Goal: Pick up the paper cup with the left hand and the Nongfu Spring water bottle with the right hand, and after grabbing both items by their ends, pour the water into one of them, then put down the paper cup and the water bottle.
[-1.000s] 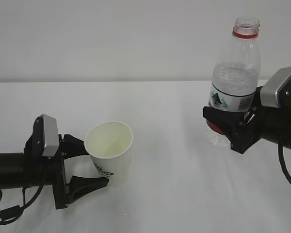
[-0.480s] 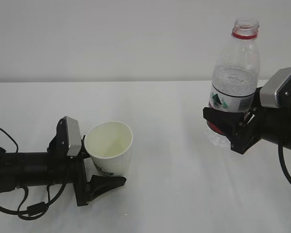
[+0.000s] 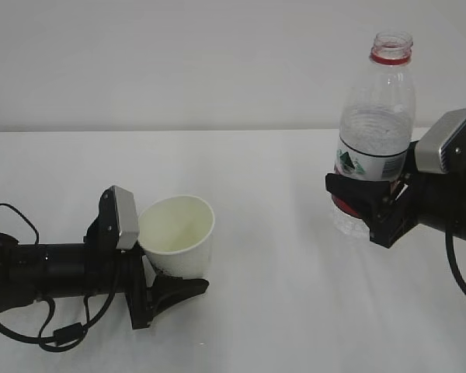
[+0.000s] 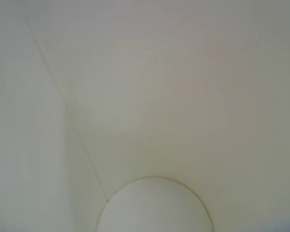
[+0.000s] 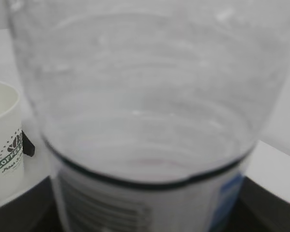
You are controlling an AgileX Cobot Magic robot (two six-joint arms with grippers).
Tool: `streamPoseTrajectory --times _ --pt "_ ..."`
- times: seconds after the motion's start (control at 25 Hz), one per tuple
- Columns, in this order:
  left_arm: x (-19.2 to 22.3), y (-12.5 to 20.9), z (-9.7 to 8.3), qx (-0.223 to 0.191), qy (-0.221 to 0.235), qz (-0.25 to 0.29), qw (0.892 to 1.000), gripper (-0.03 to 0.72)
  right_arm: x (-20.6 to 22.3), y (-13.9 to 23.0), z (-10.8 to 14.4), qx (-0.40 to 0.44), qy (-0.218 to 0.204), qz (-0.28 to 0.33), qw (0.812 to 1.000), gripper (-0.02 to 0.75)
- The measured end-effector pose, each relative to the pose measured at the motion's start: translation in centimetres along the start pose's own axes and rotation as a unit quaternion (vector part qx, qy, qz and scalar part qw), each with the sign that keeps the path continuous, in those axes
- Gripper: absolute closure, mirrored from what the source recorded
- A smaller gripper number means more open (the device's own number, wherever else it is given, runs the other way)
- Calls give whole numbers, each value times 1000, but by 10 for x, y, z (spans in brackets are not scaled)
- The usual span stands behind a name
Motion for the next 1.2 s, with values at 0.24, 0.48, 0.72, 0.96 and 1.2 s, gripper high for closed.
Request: streamPoseTrajectory --times 0.24,0.48,0.72,0.96,1.2 --pt "0 0 0 0 0 0 1000 122 0 1 0 0 0 5 1000 225" --pt "-1 -3 -4 -12 19 2 1000 123 0 1 0 0 0 6 1000 225" --pt "-7 -28 -6 -14 27 -17 999 123 0 1 0 0 -1 7 1000 225" --pt "-17 -52 -8 -12 37 -32 999 123 0 2 0 0 -1 10 1000 225" --pt "-23 -73 -22 -8 76 -30 997 123 0 3 0 3 -2 13 1000 225"
Point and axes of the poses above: a point on each arm's last joint axis where the gripper is mounted, x pointing out along that axis toward the gripper, z along the wrist's bending axis when the last joint is at zero, y = z × x, the point moved 1 cm from there along x, pointing out along that axis toward the gripper, and after that the axes turned 10 degrees about -x, right-handed, at the moved point
